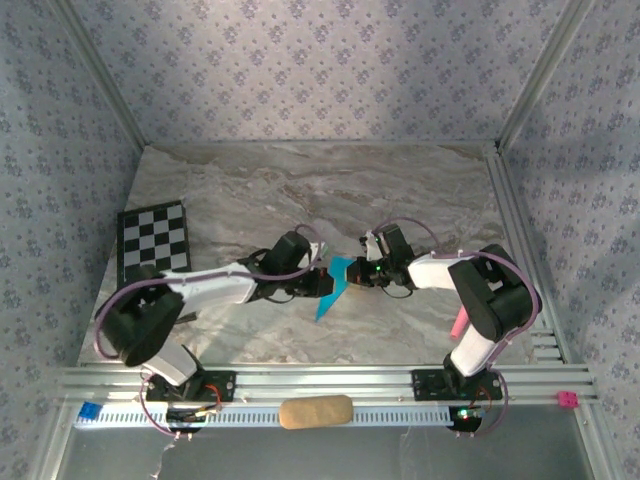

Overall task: Fold a paper plane with a square sheet of paper (pick it up from the middle)
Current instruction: Fold the wing for the fifth time at the center of the table.

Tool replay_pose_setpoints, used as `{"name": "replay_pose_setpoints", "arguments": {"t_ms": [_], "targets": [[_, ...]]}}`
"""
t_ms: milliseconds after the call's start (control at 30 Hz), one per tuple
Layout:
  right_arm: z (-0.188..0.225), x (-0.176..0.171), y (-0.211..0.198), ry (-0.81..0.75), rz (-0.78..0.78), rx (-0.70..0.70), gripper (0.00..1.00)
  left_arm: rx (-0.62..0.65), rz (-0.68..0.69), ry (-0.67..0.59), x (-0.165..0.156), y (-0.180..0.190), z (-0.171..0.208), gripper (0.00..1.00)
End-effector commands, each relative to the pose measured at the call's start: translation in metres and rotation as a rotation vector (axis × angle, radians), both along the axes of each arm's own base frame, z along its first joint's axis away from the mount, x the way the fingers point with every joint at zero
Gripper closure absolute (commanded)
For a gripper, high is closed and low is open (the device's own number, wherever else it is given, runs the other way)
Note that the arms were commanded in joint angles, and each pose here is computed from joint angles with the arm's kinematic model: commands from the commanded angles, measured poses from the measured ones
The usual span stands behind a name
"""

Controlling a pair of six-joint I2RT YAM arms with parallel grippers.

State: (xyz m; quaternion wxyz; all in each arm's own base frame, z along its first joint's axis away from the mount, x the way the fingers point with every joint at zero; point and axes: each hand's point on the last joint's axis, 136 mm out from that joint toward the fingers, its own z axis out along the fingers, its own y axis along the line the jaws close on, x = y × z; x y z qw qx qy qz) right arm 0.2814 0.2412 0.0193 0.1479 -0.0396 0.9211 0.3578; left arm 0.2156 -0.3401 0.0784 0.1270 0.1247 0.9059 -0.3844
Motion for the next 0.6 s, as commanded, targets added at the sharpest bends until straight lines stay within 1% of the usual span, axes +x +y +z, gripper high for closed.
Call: {"name": "replay_pose_setpoints", "arguments": {"t_ms": [0,67,167,333,433,567], "targets": [[-0.038,-0.019,-0.033,0.116,-0.061,-0.156,1.00,0.055,-0.013,0.007,0.007,0.001,-0.015,0.97],[-0.037,-0.018,-0.032,0.115,-0.061,-0.151,1.00,0.068,-0.022,0.020,0.009,-0.003,-0.025,0.98],[-0.035,-0.017,-0.032,0.108,-0.063,-0.148,1.00,0.128,-0.030,0.058,0.007,0.001,-0.049,1.00],[-0.027,-0.014,-0.026,0.099,-0.048,-0.113,1.00,0.236,-0.003,0.108,-0.009,0.022,-0.084,1.00],[-0.015,-0.011,-0.017,0.080,-0.026,-0.078,0.98,0.274,0.016,0.132,-0.021,0.034,-0.098,1.00],[0.000,-0.015,-0.008,0.041,0.021,-0.045,0.95,0.288,0.032,0.145,-0.030,0.041,-0.106,1.00]]}}
